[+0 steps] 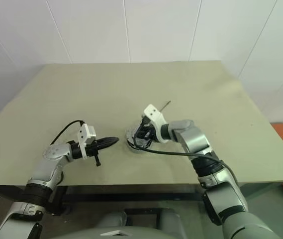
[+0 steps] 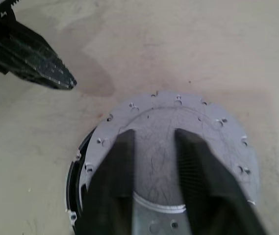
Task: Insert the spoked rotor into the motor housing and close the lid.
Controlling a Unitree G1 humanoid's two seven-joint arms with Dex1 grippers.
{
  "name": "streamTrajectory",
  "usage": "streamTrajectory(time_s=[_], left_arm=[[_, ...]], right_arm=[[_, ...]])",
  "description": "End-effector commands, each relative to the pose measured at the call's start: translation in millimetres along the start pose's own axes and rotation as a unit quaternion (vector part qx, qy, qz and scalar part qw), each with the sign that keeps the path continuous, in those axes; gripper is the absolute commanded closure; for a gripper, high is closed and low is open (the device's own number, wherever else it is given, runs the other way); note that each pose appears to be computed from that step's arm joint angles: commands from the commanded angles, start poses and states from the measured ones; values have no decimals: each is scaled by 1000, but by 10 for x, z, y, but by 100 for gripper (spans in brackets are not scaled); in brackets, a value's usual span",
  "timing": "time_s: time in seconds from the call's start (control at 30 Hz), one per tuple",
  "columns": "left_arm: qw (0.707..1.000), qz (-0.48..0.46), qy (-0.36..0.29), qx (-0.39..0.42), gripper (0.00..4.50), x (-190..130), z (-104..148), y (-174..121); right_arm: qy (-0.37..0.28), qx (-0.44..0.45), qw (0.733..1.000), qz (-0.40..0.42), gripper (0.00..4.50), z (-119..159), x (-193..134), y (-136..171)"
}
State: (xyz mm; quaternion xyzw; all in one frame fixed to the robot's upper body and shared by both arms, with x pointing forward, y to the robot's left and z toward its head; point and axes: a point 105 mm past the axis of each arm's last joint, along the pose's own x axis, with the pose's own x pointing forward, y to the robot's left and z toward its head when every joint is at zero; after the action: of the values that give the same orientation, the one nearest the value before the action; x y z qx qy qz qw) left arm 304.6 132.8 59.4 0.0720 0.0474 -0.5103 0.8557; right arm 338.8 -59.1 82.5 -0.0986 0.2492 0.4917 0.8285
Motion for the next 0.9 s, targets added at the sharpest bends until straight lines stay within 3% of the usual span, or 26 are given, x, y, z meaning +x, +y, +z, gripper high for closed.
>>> streamTrajectory(time_s=[0.03, 0.2, 0.5, 0.67, 0.83, 0.9], left_arm=[[1000, 7, -15, 21, 450, 3, 127, 65], [1000, 10, -15, 21, 450, -3, 130, 75], [1000, 12, -12, 20, 450, -7, 118, 85], [1000, 15, -11, 20, 450, -12, 112, 99], [1000, 17, -9, 20, 450, -20, 101, 111], [1000, 18, -7, 20, 450, -22, 92, 115]], right_arm=[[-3, 3, 1000, -9, 182, 4, -38, -18], [-17, 39, 999, -8, 10, -13, -18, 33], [-56, 95, 992, -53, 4, 3, 73, -40], [-68, 103, 990, -63, 120, 13, 64, -80], [-46, 84, 994, -47, 297, -45, 58, -47], [-45, 82, 995, -40, 297, -48, 61, -25]])
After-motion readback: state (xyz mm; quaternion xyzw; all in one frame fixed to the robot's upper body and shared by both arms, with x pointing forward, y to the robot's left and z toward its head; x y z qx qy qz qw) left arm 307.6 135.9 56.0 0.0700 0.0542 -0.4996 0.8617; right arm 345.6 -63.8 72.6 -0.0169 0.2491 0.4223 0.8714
